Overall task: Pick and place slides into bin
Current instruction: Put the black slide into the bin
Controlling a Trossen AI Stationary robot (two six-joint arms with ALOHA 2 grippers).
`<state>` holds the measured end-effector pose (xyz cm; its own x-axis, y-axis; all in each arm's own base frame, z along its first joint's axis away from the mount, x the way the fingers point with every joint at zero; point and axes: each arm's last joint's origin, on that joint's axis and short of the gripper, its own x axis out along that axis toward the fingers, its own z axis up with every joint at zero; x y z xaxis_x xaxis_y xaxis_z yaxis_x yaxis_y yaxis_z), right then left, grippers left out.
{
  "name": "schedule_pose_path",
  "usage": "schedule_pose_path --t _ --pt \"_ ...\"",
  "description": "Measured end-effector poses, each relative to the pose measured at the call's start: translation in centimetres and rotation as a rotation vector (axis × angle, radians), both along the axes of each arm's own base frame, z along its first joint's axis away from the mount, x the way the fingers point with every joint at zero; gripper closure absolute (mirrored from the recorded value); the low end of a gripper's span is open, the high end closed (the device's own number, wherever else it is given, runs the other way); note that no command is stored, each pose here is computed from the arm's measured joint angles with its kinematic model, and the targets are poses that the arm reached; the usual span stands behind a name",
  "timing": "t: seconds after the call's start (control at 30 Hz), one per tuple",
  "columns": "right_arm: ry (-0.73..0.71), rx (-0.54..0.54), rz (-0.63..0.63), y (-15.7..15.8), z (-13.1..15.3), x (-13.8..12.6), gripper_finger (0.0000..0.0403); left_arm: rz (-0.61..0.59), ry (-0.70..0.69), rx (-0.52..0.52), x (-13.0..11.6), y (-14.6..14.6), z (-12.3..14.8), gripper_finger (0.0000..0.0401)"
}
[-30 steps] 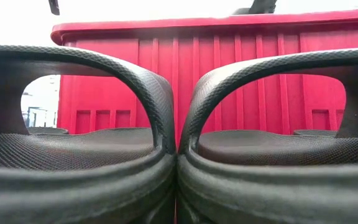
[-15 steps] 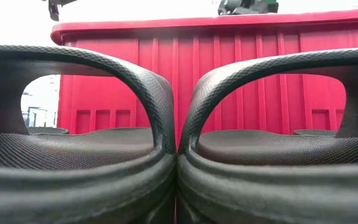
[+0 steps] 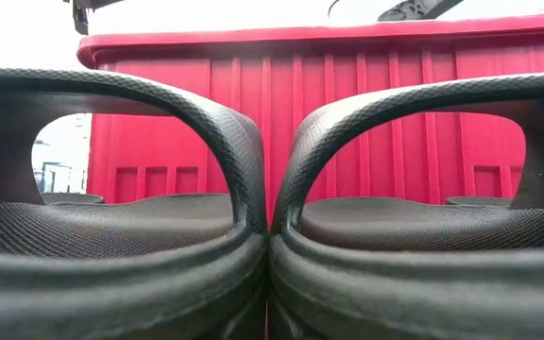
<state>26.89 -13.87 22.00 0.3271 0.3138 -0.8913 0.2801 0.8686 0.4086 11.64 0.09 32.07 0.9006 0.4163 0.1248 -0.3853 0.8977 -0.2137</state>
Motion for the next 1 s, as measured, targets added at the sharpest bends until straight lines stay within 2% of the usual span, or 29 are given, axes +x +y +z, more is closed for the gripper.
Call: schedule_pose_path --t 0.33,0.43,0.63,0.8,1.0 --pt "0.045 0.028 0.01 0.4 -1.2 -0.9 0.0399 0.026 0.006 0.009 0.0 0.1 0.0 0.0375" --pt "0.005 0.034 0.025 0.5 -1.0 -0.8 0.0399 0.028 0.006 0.008 0.0 0.1 0.0 0.0375" --pt "-0.175 0.104 0.036 0.4 0.1 -0.2 0.0399 0.028 0.006 0.008 0.0 0.1 0.0 0.0375" --pt "-0.142 0.124 0.0 0.5 0.0 -0.3 0.0399 0.028 0.004 0.005 0.0 0.1 0.0 0.0375" --pt "-0.054 0.107 0.02 0.7 -0.8 -1.3 0.0399 0.027 0.002 0.001 0.0 0.1 0.0 0.0375"
